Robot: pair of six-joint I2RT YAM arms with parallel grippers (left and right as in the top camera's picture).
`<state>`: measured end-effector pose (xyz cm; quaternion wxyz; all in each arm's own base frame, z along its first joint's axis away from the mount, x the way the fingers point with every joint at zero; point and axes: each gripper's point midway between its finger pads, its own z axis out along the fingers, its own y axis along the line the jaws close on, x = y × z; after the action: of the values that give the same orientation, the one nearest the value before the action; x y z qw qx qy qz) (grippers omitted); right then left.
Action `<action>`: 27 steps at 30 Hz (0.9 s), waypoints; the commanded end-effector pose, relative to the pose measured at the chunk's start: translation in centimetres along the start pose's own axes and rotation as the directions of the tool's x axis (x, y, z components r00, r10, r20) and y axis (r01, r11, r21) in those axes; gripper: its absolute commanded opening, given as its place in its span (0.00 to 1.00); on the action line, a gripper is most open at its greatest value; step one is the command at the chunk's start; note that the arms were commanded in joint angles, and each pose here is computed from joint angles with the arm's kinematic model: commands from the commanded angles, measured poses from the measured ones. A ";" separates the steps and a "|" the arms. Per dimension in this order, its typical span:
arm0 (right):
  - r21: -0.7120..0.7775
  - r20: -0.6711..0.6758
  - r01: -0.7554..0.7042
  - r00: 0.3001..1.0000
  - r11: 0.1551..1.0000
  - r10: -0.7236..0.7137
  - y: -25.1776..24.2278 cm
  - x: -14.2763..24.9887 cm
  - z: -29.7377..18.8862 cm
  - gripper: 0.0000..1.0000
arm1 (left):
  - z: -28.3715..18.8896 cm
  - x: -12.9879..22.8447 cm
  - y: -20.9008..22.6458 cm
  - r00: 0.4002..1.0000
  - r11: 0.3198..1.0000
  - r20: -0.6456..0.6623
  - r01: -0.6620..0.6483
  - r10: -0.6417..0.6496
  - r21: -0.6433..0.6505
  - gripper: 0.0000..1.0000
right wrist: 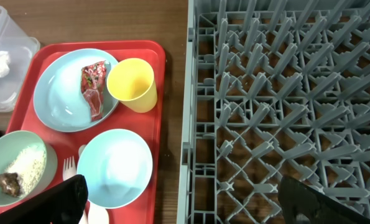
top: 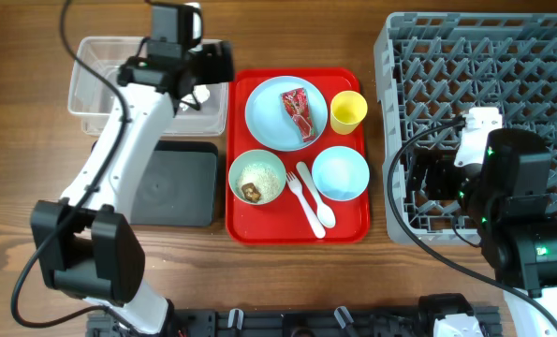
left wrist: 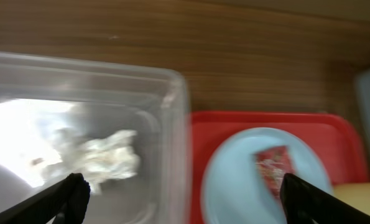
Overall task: Sort waste into correct bins and load items into the dishwasher rack
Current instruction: 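Carry the tissue with the left gripper into the clear bin, release, then grasp the red Apollo wrapper on the plate with the left gripper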
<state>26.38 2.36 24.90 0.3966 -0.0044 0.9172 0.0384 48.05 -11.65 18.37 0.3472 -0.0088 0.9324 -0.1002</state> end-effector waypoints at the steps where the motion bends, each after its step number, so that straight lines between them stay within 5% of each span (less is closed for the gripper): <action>1: 0.017 0.025 -0.004 1.000 1.000 0.003 -0.2 -0.8 -0.5 0.99 | 0.2 1.3 -7.2 0.998 0.980 -0.034 0.052 -0.046 0.192 1.00; 12: 0.018 0.013 -0.004 1.000 1.000 0.004 -0.2 -0.5 -0.4 0.99 | 6.7 10.0 -14.1 0.938 0.951 -0.262 0.271 -0.226 0.152 1.00; 27: 0.016 -0.002 -0.004 1.000 1.000 0.004 -0.2 -0.1 -0.5 1.00 | 12.7 15.3 -13.0 0.953 0.985 -0.250 0.172 -0.170 -0.014 0.96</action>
<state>26.00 2.33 24.50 0.3862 -0.0044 0.9216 0.0378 43.99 -28.49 3.27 0.2158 -0.0688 0.9608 -0.1601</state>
